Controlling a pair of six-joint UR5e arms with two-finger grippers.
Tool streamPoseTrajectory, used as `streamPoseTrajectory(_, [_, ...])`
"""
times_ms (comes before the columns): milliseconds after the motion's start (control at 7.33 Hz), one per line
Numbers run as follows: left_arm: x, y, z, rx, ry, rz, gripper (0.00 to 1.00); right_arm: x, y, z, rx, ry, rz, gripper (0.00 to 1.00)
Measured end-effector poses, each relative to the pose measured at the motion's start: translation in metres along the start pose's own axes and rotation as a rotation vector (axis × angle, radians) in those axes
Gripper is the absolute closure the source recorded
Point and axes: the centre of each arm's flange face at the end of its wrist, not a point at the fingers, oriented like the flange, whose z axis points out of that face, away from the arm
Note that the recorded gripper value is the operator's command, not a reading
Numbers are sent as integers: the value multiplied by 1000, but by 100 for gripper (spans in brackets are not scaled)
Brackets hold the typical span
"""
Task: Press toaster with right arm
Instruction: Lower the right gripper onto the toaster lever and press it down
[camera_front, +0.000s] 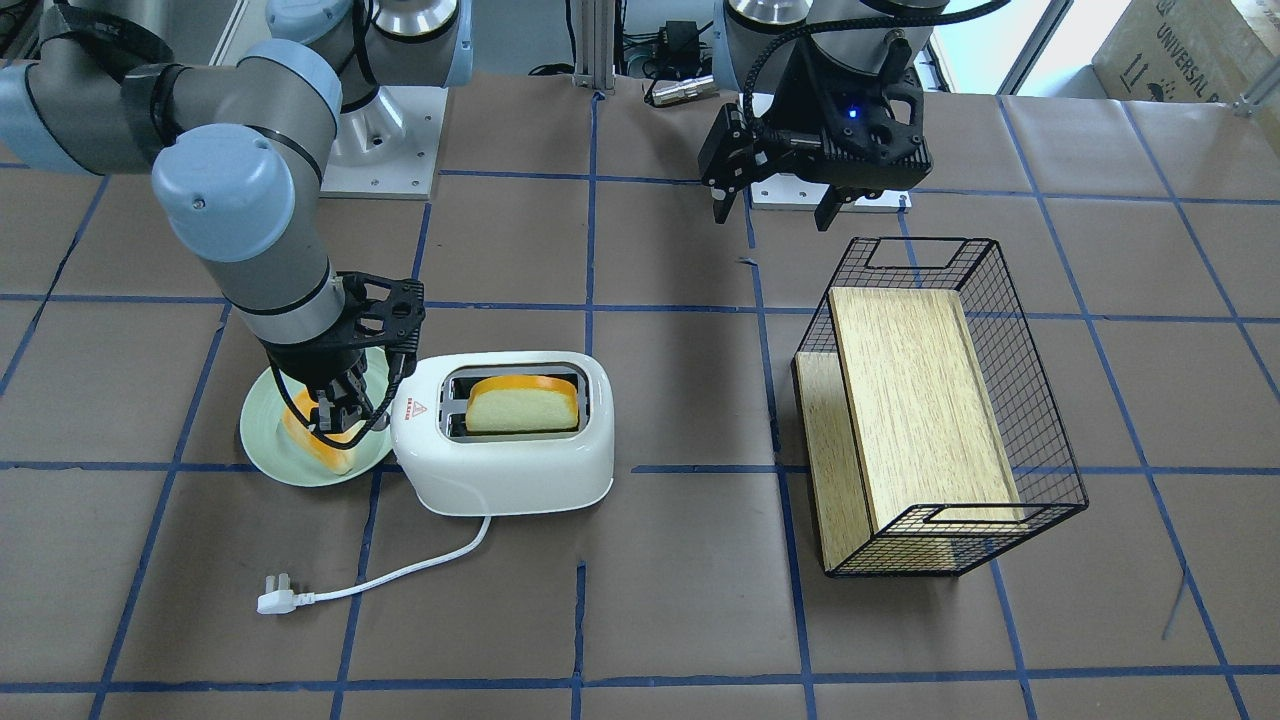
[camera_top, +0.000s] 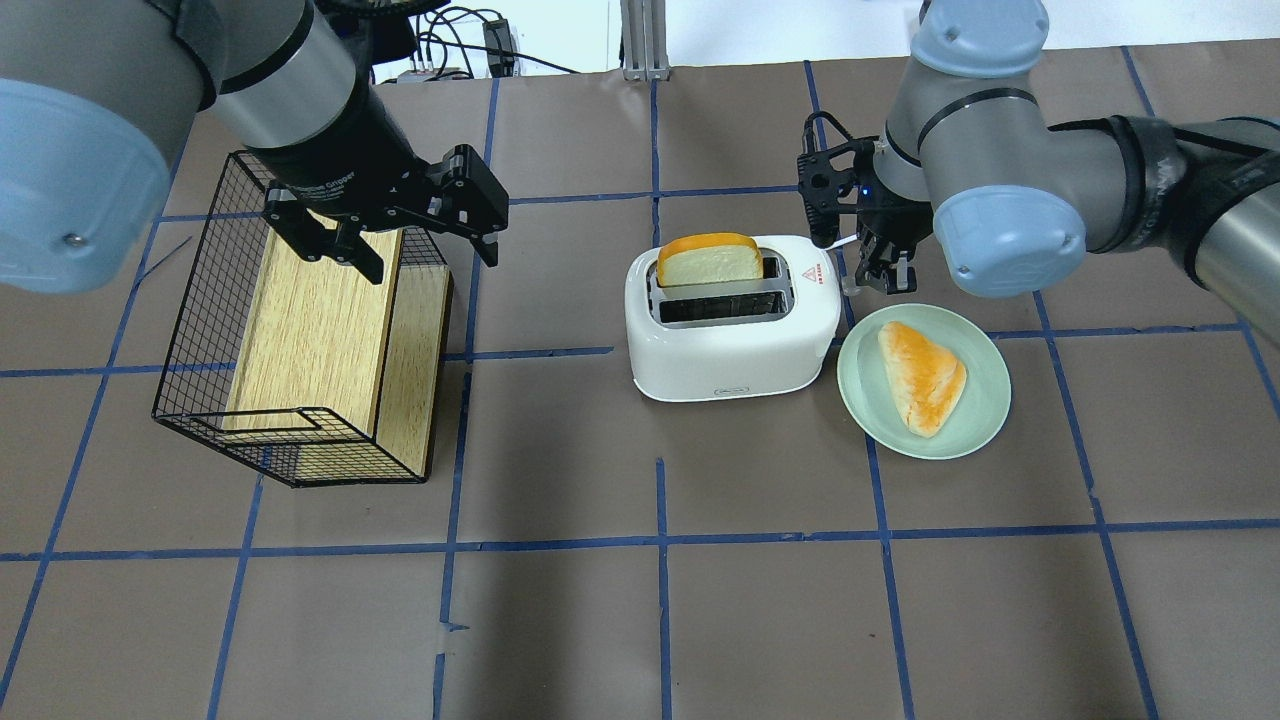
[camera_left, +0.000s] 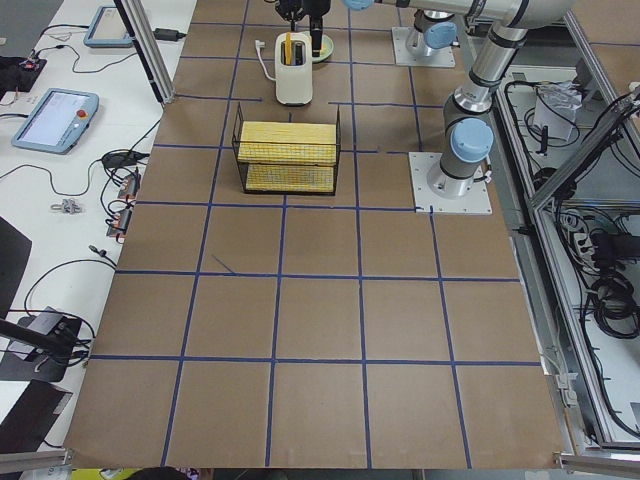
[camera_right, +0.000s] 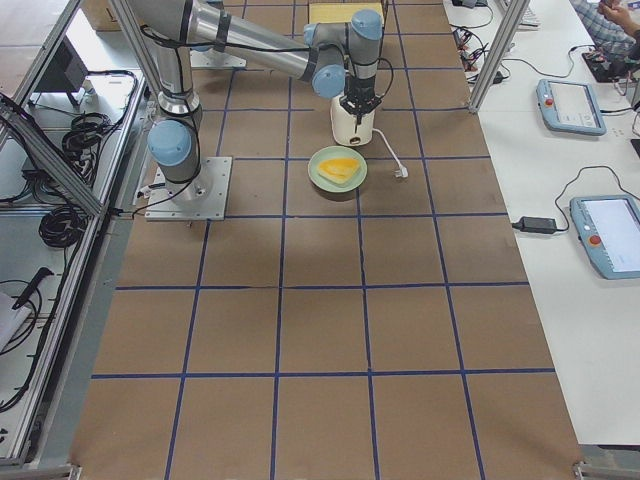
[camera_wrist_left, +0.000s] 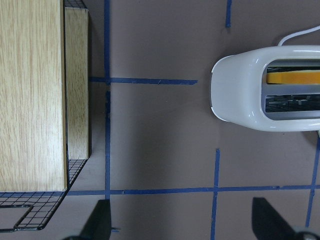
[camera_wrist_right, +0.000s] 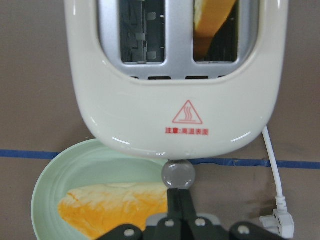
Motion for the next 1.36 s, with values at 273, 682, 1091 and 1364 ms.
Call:
streamPoseTrajectory(273, [0,0,0,0,0,0,0,2,-1,9,6,-8,4,96])
streamPoseTrajectory(682, [0,0,0,0,0,0,0,7,-1,20,6,-9,9,96])
streamPoseTrajectory(1091, [0,0,0,0,0,0,0,10,-1,28,6,-10,10,96])
streamPoseTrajectory(1364, [0,0,0,0,0,0,0,8,-1,45,6,-3,15,96])
